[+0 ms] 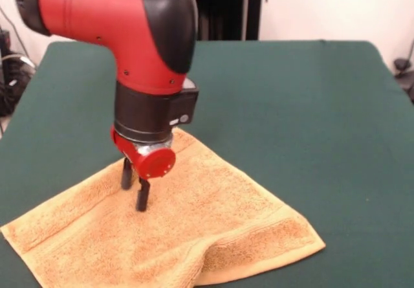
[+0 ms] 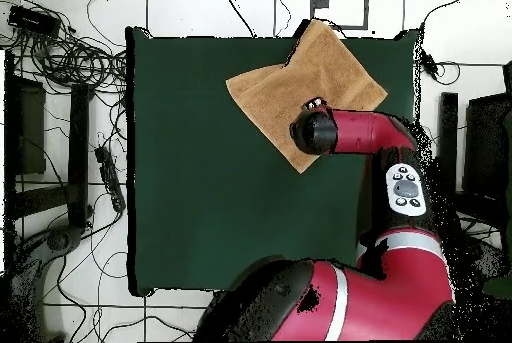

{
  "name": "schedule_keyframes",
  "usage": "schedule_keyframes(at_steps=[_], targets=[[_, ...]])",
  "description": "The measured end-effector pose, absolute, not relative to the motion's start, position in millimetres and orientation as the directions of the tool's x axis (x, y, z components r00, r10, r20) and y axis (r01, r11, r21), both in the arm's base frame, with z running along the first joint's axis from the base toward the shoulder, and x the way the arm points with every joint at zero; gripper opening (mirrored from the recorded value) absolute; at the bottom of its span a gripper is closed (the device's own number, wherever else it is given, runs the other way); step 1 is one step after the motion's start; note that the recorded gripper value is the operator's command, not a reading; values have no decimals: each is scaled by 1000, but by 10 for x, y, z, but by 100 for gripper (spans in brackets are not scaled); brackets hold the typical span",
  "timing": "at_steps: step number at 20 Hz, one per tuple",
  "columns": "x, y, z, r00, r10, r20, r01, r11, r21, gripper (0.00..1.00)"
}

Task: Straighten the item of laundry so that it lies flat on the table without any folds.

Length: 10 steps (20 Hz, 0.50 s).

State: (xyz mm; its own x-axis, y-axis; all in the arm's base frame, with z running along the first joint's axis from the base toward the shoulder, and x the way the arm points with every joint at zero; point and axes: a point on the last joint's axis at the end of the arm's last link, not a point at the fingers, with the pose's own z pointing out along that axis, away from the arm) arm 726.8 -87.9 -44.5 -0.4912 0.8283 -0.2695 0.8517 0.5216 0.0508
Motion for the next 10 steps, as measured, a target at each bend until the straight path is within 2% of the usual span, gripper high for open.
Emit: schedule_keyframes(at_steps=[4,10], targets=[[7291,-910,-452,-453,876,-167,891,446,-80,100],[7410,-938,-436,-419,901,-116,904,402,-143,100]])
